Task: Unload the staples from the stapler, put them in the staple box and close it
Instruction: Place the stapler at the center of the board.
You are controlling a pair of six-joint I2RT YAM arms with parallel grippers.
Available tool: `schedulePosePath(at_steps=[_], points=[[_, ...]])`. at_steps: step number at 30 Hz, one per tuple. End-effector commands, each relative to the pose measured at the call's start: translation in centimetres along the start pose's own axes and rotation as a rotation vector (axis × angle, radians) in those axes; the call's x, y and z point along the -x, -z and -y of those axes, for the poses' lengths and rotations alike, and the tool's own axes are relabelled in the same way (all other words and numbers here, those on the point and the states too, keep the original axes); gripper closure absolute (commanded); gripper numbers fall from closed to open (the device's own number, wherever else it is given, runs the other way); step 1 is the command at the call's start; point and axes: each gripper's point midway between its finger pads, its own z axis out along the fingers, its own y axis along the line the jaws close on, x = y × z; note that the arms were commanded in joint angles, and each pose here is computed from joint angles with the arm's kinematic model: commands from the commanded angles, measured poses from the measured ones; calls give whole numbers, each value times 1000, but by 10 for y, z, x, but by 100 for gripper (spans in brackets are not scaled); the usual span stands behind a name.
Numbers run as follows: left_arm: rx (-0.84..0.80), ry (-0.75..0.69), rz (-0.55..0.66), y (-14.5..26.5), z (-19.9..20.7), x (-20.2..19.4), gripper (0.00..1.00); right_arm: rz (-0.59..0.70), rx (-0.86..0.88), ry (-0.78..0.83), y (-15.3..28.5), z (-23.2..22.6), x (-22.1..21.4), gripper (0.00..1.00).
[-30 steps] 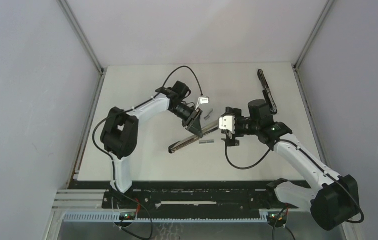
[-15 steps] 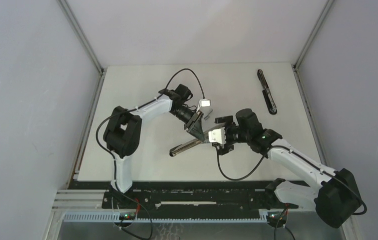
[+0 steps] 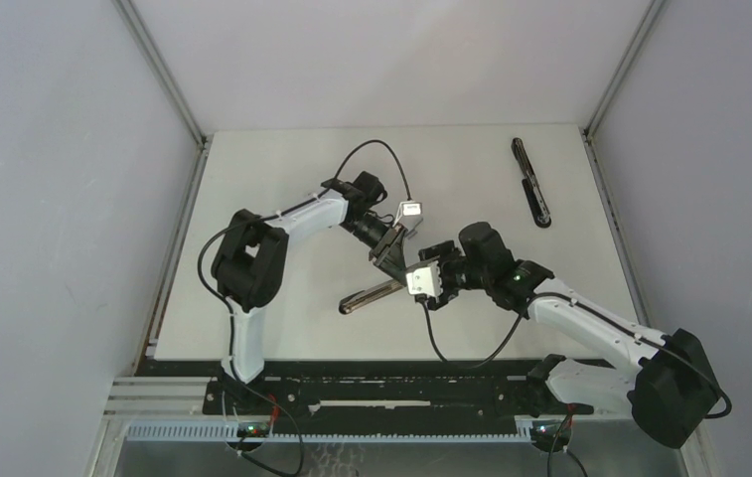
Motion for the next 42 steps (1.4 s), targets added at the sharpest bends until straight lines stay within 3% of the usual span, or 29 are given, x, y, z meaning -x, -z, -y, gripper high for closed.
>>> schedulePosePath(at_steps=[1,6,24,27,29,32,42], points=[[-103,-78,53,5,30,23,100,45,2,23,-3,-1,12,35],[-112,-77,55,5,31,23,100,44,24,30,-10,-7,15,37],[-133,-74,53,4,32,20,100,-21,-6,61,-31,-7,15,66],[-140,-74,56,4,33,21,100,-35,-11,61,-33,-7,13,75],[-144,-74,55,4,34,21,99,-43,-16,64,-33,-6,12,89],[-139,-79,49,5,34,20,86,-55,-27,60,-32,-3,12,100],[-104,-117,68,22,35,25,37,-42,-56,6,-27,9,20,100]])
